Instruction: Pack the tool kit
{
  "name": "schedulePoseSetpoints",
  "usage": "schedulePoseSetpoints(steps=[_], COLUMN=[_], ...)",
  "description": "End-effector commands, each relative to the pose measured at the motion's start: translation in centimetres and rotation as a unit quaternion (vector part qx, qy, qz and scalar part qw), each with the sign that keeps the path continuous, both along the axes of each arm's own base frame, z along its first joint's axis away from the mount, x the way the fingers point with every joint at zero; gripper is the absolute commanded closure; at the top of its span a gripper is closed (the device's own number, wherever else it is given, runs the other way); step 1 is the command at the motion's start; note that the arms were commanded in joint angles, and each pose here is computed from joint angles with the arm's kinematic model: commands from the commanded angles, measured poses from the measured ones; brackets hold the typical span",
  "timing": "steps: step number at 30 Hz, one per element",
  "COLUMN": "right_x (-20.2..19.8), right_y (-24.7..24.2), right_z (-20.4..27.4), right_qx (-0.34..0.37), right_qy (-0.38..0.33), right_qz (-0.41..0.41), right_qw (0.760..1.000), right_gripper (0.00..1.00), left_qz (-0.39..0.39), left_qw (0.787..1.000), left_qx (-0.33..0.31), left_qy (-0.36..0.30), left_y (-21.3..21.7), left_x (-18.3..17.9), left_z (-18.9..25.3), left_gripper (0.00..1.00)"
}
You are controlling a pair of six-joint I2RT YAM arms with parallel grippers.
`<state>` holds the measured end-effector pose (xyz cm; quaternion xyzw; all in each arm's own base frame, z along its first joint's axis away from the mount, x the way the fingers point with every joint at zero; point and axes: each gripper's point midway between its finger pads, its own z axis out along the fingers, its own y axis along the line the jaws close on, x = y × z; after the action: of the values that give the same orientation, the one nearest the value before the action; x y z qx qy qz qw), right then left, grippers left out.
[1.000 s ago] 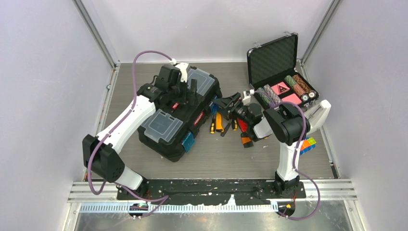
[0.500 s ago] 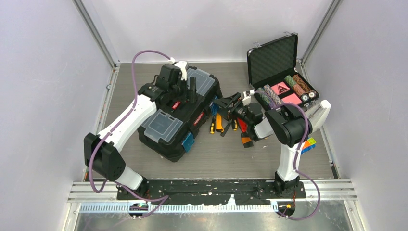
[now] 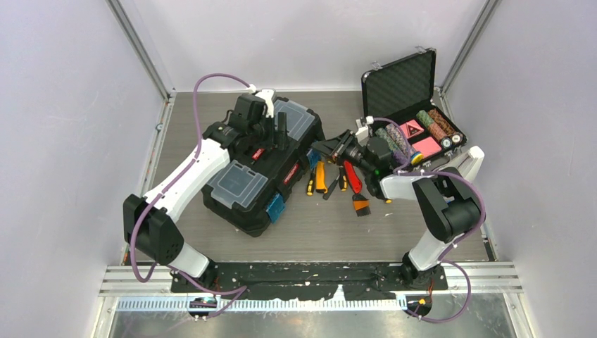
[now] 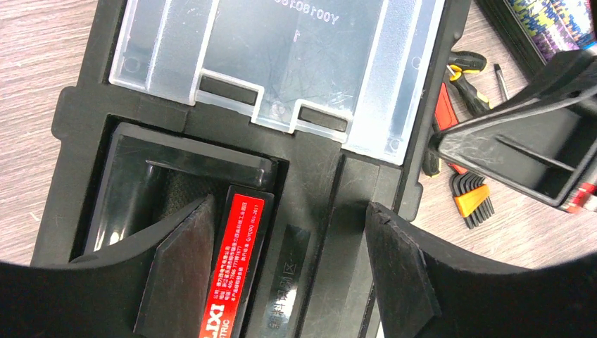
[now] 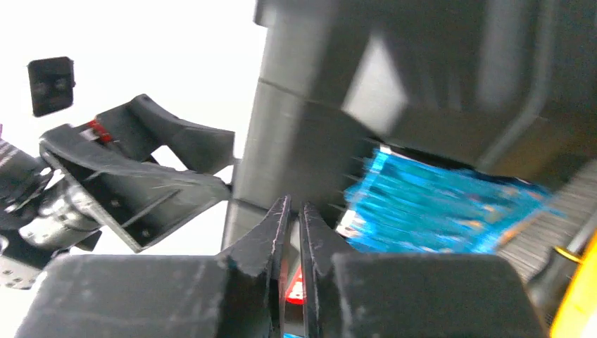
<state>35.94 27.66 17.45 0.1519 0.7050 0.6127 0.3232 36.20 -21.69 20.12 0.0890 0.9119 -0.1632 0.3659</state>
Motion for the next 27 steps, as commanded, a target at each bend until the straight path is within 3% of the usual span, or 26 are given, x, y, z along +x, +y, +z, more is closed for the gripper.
schedulePoseSetpoints(steps=[1,3,6,9,13,27], right_x=[-0.6,-0.8,-1.2,-1.5,-1.9,0.5], right_y=[1.0,0.8,-0.2,-1.1,-1.9,-1.2], right_z=[5.1,5.0,3.4,2.0,-0.2,-2.0], right_qx=[0.022,0.025,0.01,0.005,-0.002,0.015], right_qy=[-0.082,-0.083,-0.075,-0.071,-0.061,-0.069], right_qz=[0.027,0.028,0.018,0.006,-0.005,-0.015], right_qw=[0.996,0.996,0.997,0.997,0.998,0.997], right_gripper=[0.86,0.78,0.49,0.29,0.13,0.02], left_qz=[0.043,0.045,0.053,0.058,0.06,0.047], left_qw=[0.975,0.977,0.98,0.981,0.982,0.985], left_qx=[0.142,0.127,0.107,0.091,0.079,0.041], left_qy=[0.164,0.163,0.161,0.159,0.158,0.158], left_y=[5.2,5.1,5.3,5.6,5.7,4.2], left_x=[-3.8,-3.6,-3.0,-2.3,-1.8,-0.7], left_z=[-11.2,-11.0,-10.5,-9.9,-9.5,-8.6], left_gripper=[0.29,0.28,0.27,0.26,0.26,0.23])
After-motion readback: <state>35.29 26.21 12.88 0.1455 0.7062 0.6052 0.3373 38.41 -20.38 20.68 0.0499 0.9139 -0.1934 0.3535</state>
